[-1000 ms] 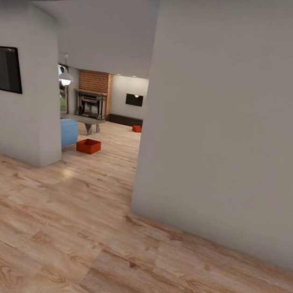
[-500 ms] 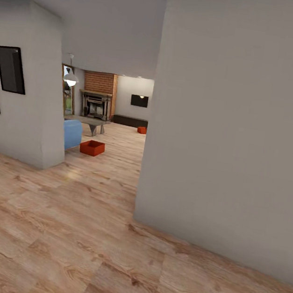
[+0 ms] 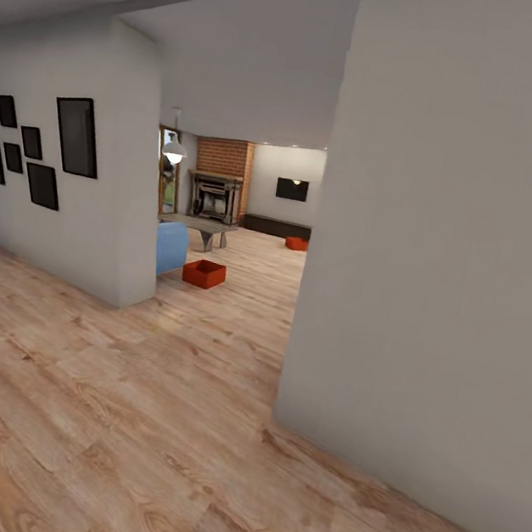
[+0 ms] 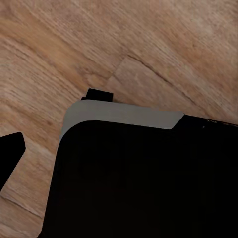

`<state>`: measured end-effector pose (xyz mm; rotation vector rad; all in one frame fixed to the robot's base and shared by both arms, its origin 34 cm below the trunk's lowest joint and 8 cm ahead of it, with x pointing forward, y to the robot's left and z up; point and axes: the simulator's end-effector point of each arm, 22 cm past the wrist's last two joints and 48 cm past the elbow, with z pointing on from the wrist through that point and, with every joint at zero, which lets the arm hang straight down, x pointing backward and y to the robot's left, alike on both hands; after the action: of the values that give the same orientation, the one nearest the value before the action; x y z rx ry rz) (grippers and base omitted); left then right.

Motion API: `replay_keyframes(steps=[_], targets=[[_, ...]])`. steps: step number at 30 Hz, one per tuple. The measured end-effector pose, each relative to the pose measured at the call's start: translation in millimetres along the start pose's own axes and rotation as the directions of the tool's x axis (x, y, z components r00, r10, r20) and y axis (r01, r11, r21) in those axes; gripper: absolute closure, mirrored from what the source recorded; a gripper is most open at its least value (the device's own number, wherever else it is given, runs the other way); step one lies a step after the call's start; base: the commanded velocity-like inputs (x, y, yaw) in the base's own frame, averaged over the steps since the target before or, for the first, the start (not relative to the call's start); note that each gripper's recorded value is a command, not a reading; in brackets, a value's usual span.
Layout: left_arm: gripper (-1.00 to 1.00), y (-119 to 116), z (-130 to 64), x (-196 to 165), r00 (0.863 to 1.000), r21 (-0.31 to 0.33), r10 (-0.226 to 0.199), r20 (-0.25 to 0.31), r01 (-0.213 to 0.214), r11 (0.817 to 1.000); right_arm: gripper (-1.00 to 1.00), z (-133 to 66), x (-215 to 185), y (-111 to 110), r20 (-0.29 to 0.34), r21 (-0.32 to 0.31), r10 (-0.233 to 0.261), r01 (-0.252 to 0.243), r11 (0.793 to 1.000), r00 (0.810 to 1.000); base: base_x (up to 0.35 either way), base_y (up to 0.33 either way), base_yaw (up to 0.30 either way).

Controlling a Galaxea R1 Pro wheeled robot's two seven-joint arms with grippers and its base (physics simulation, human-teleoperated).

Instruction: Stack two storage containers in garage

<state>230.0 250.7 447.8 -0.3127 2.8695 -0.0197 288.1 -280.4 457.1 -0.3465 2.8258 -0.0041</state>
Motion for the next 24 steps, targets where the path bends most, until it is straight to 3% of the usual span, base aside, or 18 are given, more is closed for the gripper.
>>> replay_keyframes(steps=[24], targets=[[-1.0,1.8,0.0,0.2,1.0,-0.003,-0.003,-0.001,0.003,1.0,-1.0,0.0,-0.6,-0.2,0.003,0.0,0.004,-0.004,1.0,1.0,0.323,0.0,0.29]])
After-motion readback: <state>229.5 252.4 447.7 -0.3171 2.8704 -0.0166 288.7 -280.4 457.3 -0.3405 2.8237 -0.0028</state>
